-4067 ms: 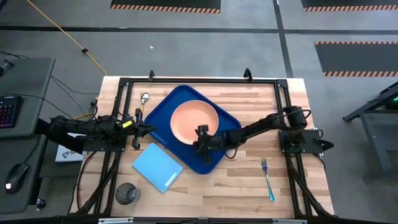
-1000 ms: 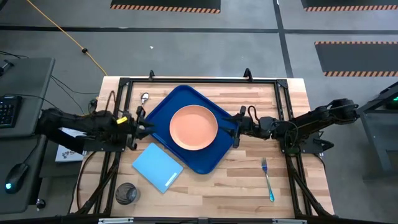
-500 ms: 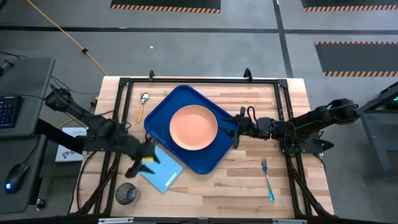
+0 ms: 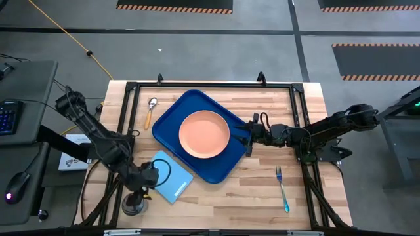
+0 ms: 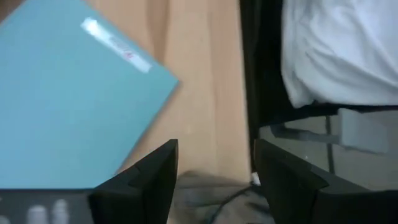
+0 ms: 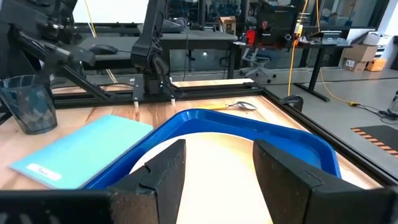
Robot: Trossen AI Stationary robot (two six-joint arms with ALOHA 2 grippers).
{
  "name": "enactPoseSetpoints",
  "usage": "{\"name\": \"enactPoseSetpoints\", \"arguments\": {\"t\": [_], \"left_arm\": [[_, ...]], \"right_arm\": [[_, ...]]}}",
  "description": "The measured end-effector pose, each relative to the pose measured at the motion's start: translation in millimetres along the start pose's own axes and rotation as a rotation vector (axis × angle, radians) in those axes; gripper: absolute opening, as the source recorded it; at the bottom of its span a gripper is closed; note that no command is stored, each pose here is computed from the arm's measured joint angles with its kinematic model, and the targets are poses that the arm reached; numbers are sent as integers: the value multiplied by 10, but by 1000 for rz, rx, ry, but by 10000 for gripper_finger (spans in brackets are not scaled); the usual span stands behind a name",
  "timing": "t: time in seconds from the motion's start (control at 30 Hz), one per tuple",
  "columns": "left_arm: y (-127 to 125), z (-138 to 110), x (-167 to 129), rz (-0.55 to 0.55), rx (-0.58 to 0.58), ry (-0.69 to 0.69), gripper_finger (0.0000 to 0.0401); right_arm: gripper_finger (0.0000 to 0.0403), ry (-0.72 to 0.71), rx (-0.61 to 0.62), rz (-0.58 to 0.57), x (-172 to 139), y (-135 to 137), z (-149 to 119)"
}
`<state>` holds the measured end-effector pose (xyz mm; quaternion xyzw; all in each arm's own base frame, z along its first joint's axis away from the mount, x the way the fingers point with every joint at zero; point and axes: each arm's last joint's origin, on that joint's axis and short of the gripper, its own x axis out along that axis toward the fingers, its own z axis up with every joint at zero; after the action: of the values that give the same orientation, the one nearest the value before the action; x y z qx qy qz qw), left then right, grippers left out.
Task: Pick and place plate/cup/fork/spoon on tray
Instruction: Put the blue glass on the blue serving tray to the top left of the light orange plate
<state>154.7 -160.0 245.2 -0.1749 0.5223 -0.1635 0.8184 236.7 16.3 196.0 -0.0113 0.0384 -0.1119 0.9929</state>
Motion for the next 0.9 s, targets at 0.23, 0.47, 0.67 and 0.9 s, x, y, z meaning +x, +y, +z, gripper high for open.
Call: {"name": "enactPoseSetpoints", "arguments": {"t": [0.23, 0.47, 0.67, 0.9], "left_arm": [[-171, -53, -23, -91, -94, -49, 181], [-273, -204, 21, 6, 4, -135, 159], [-274, -295, 38, 54, 75, -103, 144], [-197, -397, -17, 135, 111, -37, 121]], "right_arm": [[179, 4, 6, 0, 0, 0, -4], [179, 8, 8, 1, 0, 1, -8], [179, 58, 61, 9, -2, 3, -58], [179, 100, 93, 6, -5, 2, -100]]}}
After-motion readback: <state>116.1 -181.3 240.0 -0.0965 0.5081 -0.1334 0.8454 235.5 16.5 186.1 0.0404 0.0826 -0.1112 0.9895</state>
